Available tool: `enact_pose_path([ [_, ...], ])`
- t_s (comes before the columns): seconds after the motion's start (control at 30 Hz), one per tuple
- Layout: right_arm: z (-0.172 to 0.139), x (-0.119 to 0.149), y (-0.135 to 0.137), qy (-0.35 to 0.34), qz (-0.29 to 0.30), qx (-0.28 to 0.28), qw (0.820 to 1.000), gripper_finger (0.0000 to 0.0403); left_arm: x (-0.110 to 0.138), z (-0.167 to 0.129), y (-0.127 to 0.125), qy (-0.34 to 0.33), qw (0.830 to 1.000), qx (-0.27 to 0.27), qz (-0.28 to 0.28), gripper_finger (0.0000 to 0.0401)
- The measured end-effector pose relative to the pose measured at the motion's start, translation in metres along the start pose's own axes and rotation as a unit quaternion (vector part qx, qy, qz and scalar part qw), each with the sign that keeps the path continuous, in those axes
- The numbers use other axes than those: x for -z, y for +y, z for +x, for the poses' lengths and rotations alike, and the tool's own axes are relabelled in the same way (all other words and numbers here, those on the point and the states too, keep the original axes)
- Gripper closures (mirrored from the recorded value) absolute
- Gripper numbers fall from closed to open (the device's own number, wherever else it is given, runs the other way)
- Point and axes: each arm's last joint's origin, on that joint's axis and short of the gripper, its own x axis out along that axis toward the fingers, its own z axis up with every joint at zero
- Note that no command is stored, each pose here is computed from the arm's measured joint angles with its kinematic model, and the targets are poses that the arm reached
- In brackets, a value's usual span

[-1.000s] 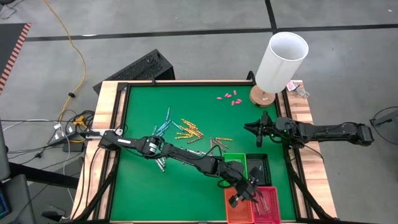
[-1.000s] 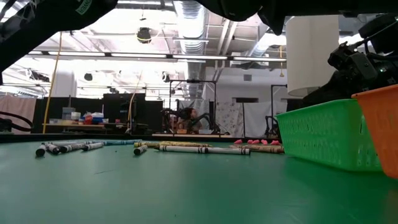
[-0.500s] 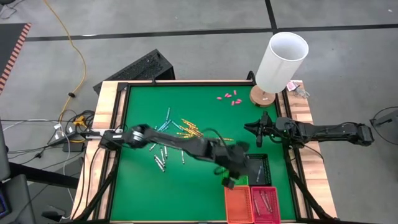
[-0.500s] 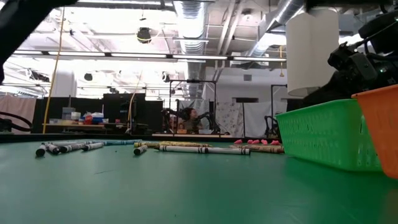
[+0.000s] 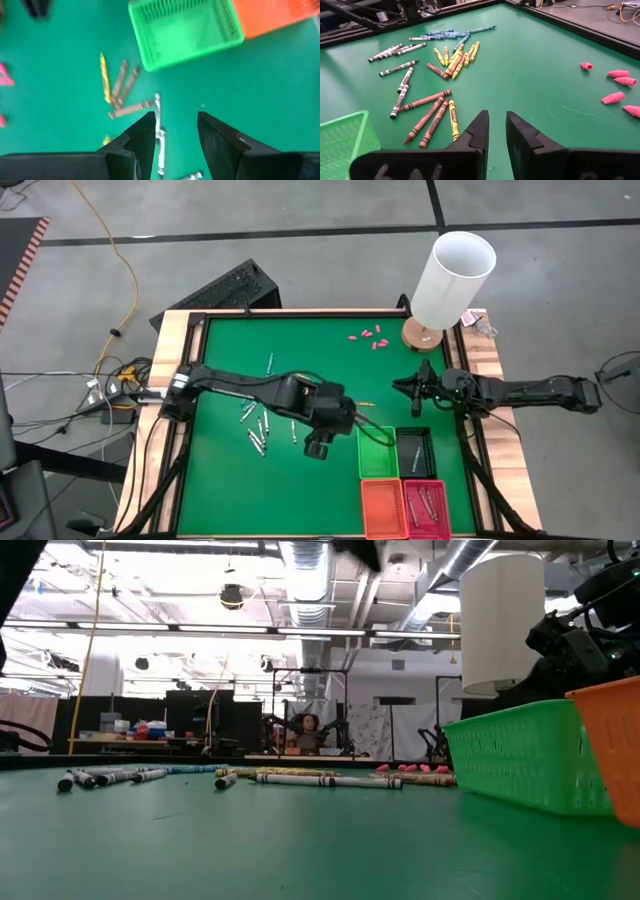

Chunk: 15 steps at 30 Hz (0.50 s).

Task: Sort crayons
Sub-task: Put the brown crayon into the red bin

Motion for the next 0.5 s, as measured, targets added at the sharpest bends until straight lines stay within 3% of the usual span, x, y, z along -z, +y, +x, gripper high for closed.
enact_pose_path([
  [0.17, 0.001, 0.001, 0.0, 0.008, -0.009, 0.002, 1.0, 0.0335, 0.047, 0.001, -0.001, -0.076, 0.994, -0.06, -0.054, 0.0266],
  [0.27, 0.002, 0.002, 0.0, 0.015, -0.011, 0.003, 1.0, 0.0335, 0.087, 0.023, -0.004, -0.102, 0.986, -0.109, -0.078, 0.0266],
  [0.43, 0.003, 0.004, 0.0, 0.024, -0.013, 0.006, 1.0, 0.0335, 0.125, 0.041, -0.002, -0.227, 0.953, -0.143, -0.139, 0.0266],
  [0.5, 0.003, 0.004, 0.0, 0.026, -0.014, 0.006, 1.0, 0.0335, 0.142, 0.055, -0.003, -0.234, 0.948, -0.15, -0.155, 0.0266],
])
